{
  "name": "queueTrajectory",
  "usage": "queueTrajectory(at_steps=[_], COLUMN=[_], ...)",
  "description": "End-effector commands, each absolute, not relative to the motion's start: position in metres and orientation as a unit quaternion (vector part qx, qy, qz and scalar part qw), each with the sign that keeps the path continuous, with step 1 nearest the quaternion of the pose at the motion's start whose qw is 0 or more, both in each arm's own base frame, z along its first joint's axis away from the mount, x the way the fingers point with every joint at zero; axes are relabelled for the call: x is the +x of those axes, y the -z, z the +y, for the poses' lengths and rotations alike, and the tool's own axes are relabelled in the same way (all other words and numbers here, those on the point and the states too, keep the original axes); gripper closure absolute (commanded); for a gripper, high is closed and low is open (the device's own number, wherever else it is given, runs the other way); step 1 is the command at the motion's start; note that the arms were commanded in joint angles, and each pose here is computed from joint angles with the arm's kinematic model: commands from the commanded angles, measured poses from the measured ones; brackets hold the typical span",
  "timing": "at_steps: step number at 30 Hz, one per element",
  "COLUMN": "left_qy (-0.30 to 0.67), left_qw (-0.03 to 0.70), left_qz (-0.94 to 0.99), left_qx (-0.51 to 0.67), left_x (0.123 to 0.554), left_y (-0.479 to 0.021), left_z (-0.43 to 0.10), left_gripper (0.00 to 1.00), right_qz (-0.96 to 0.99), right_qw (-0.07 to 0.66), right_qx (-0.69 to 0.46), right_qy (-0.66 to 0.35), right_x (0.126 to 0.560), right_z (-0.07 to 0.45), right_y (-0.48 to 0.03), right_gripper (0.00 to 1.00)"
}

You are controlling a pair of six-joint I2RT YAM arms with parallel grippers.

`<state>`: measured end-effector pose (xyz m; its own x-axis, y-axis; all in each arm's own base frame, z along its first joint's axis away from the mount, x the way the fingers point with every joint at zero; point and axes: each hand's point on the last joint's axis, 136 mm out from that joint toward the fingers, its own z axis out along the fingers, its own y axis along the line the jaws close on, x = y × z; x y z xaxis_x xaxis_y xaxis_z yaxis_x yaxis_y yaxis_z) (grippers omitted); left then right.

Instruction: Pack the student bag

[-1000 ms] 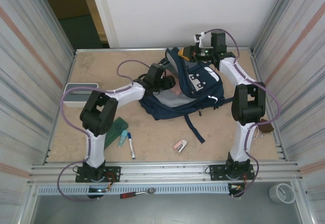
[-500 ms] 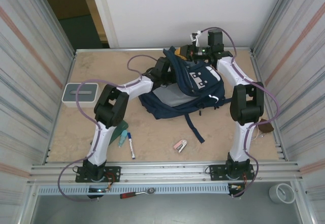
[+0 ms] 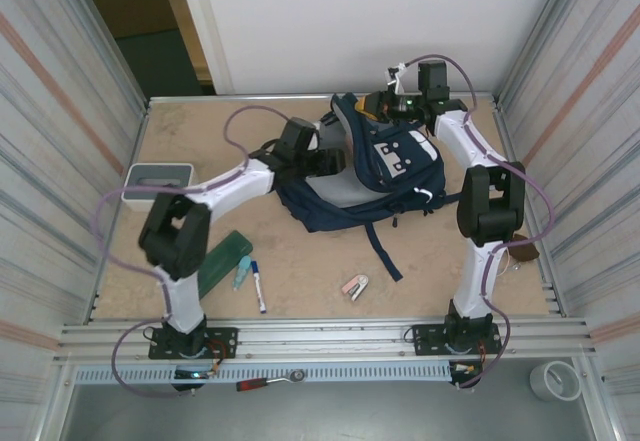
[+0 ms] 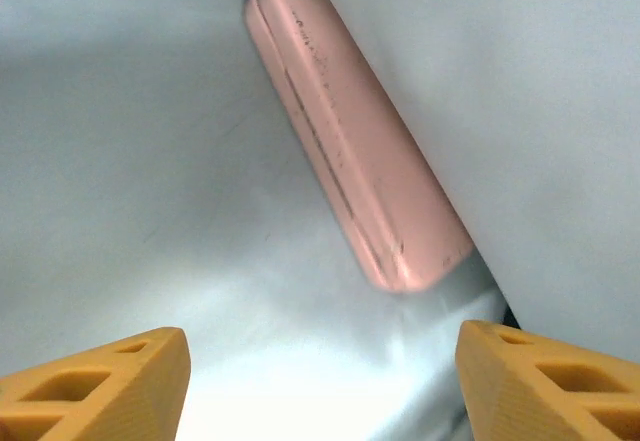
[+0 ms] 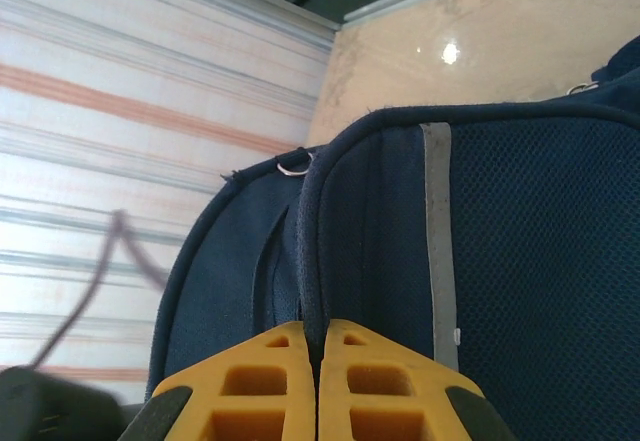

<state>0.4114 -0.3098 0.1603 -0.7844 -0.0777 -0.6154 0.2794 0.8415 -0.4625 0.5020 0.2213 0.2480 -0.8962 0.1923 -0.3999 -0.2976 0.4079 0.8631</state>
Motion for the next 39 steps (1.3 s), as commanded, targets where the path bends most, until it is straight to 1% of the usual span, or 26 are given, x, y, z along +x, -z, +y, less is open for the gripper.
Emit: queueTrajectory(at_steps=[1, 5, 6, 8, 10, 14, 16, 19, 23, 30, 36, 39], left_qy=[0.159, 0.044, 0.017, -0.012, -0.014, 0.051, 0.065, 0.057, 0.079, 0.122, 0.145, 0.150], left_qw=[0.329, 0.308, 0.297, 0.275, 0.254, 0.226, 0.224, 0.206, 0.185, 0.166, 0.177, 0.184], left_qz=[0.926, 0.946, 0.951, 0.960, 0.967, 0.970, 0.967, 0.966, 0.965, 0.960, 0.957, 0.955], left_qx=[0.092, 0.093, 0.080, 0.050, 0.009, -0.069, -0.101, -0.148, -0.171, -0.189, -0.180, -0.177], left_x=[0.378, 0.329, 0.314, 0.287, 0.260, 0.213, 0.199, 0.180, 0.177, 0.195, 0.225, 0.247], left_y=[-0.159, -0.153, -0.150, -0.143, -0.135, -0.114, -0.105, -0.087, -0.068, -0.048, -0.046, -0.045], left_z=[-0.247, -0.179, -0.160, -0.134, -0.115, -0.105, -0.097, -0.079, -0.076, -0.079, -0.094, -0.103], left_gripper=[0.26, 0.20, 0.18, 0.17, 0.17, 0.17, 0.17, 0.18, 0.18, 0.19, 0.20, 0.20], right_qz=[0.825, 0.829, 0.829, 0.830, 0.830, 0.823, 0.821, 0.821, 0.819, 0.819, 0.820, 0.819], right_qw=[0.240, 0.234, 0.233, 0.233, 0.233, 0.233, 0.229, 0.229, 0.229, 0.223, 0.224, 0.223], right_qx=[-0.049, -0.054, -0.055, -0.055, -0.052, -0.051, -0.052, -0.054, -0.048, -0.044, -0.038, -0.037], right_qy=[-0.509, -0.505, -0.505, -0.504, -0.504, -0.515, -0.520, -0.521, -0.525, -0.527, -0.526, -0.527], right_x=[0.496, 0.494, 0.494, 0.493, 0.492, 0.492, 0.491, 0.490, 0.492, 0.490, 0.490, 0.491], right_z=[0.223, 0.228, 0.228, 0.228, 0.227, 0.229, 0.230, 0.229, 0.226, 0.224, 0.218, 0.219], right_y=[-0.250, -0.241, -0.241, -0.238, -0.235, -0.234, -0.234, -0.234, -0.231, -0.225, -0.222, -0.221], right_gripper=[0.99, 0.96, 0.95, 0.93, 0.93, 0.92, 0.92, 0.92, 0.92, 0.91, 0.90, 0.90])
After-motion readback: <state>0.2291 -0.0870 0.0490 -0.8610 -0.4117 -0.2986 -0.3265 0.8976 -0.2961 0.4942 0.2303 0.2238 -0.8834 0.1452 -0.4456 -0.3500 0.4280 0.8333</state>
